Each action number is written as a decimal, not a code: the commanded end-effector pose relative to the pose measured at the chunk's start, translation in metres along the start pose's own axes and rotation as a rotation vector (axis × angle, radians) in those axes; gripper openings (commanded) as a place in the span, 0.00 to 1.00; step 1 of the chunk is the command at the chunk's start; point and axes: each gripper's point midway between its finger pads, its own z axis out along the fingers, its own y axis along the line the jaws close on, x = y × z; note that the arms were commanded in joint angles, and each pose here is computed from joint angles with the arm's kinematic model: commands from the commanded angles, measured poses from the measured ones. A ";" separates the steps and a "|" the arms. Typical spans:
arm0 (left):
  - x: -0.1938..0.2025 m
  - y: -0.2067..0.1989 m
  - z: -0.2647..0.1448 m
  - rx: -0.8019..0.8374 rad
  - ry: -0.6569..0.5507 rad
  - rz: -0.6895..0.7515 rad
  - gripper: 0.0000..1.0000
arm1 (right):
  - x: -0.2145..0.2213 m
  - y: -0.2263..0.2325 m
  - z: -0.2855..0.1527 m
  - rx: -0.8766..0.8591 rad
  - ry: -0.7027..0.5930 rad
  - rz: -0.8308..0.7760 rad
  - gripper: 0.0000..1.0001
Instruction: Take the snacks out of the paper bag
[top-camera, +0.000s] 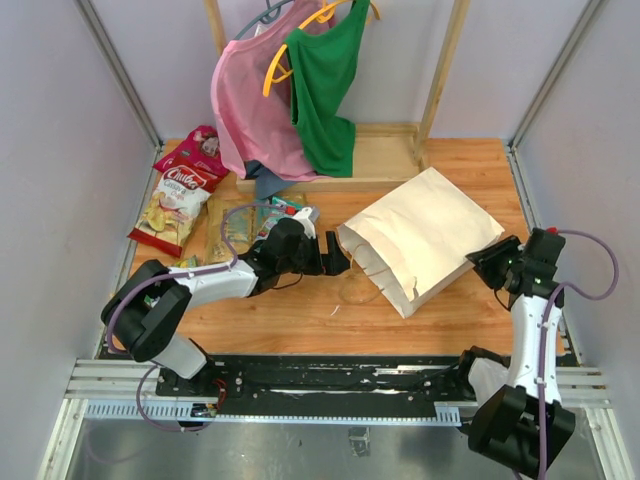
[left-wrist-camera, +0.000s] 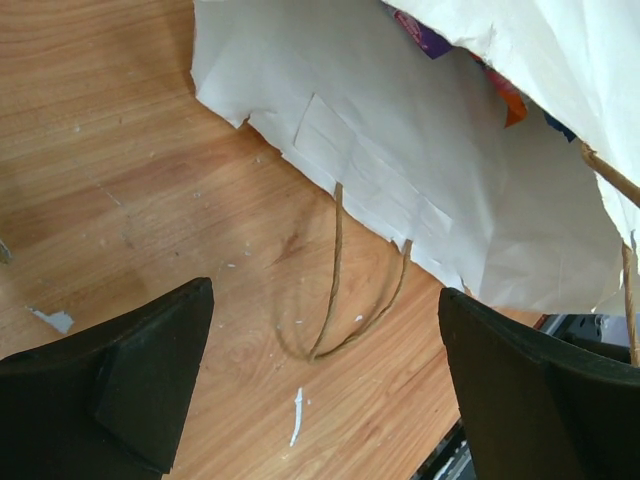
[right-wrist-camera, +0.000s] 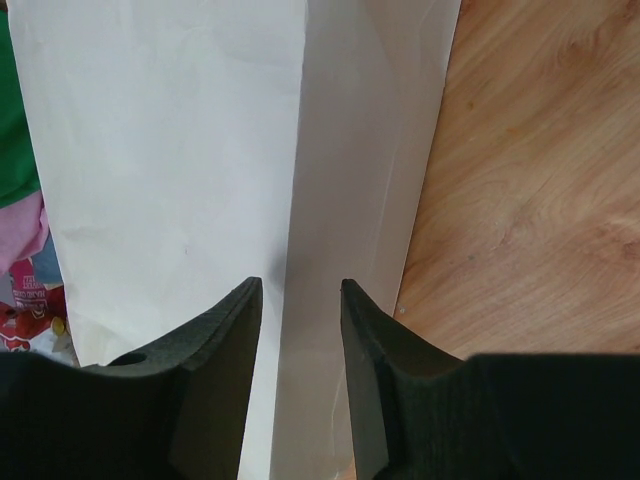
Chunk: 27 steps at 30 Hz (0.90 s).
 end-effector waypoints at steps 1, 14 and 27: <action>-0.006 -0.011 0.001 0.042 -0.036 0.006 0.98 | -0.007 0.002 0.005 -0.020 -0.019 0.010 0.39; 0.000 -0.007 0.004 0.040 -0.022 -0.002 0.97 | -0.007 -0.002 0.015 -0.012 0.000 0.006 0.25; 0.006 -0.007 0.009 0.053 -0.003 -0.013 0.97 | -0.010 -0.003 0.022 -0.016 -0.008 0.018 0.01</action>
